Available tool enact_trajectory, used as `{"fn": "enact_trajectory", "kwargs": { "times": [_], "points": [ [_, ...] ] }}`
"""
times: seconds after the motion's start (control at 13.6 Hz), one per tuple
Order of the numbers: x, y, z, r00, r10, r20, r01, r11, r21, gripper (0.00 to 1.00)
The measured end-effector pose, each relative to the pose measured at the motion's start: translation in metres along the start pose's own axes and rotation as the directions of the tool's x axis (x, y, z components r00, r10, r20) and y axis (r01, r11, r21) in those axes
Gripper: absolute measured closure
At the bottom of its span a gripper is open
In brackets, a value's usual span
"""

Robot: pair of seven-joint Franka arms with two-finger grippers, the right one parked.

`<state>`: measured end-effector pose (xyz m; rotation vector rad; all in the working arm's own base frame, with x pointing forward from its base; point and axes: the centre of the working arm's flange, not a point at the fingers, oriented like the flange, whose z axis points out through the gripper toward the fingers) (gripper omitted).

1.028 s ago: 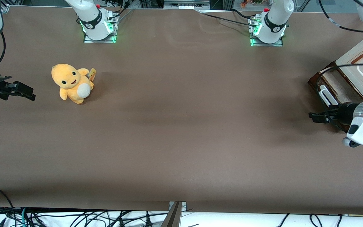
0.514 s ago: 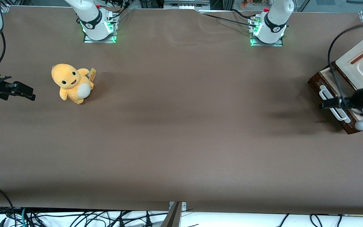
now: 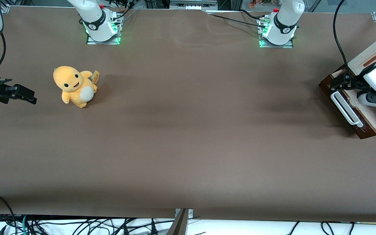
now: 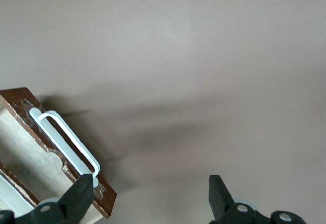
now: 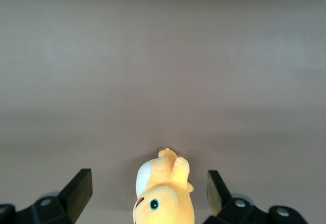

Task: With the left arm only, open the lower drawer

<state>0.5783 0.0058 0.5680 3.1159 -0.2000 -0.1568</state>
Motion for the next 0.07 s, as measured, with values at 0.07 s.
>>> {"fn": "enact_trajectory", "kwargs": {
  "times": [0.07],
  "points": [
    [-0.0021, -0.0023, 0.0027, 1.0, -0.004, 0.005, 0.004, 1.0, -0.001, 0.0]
  ]
}}
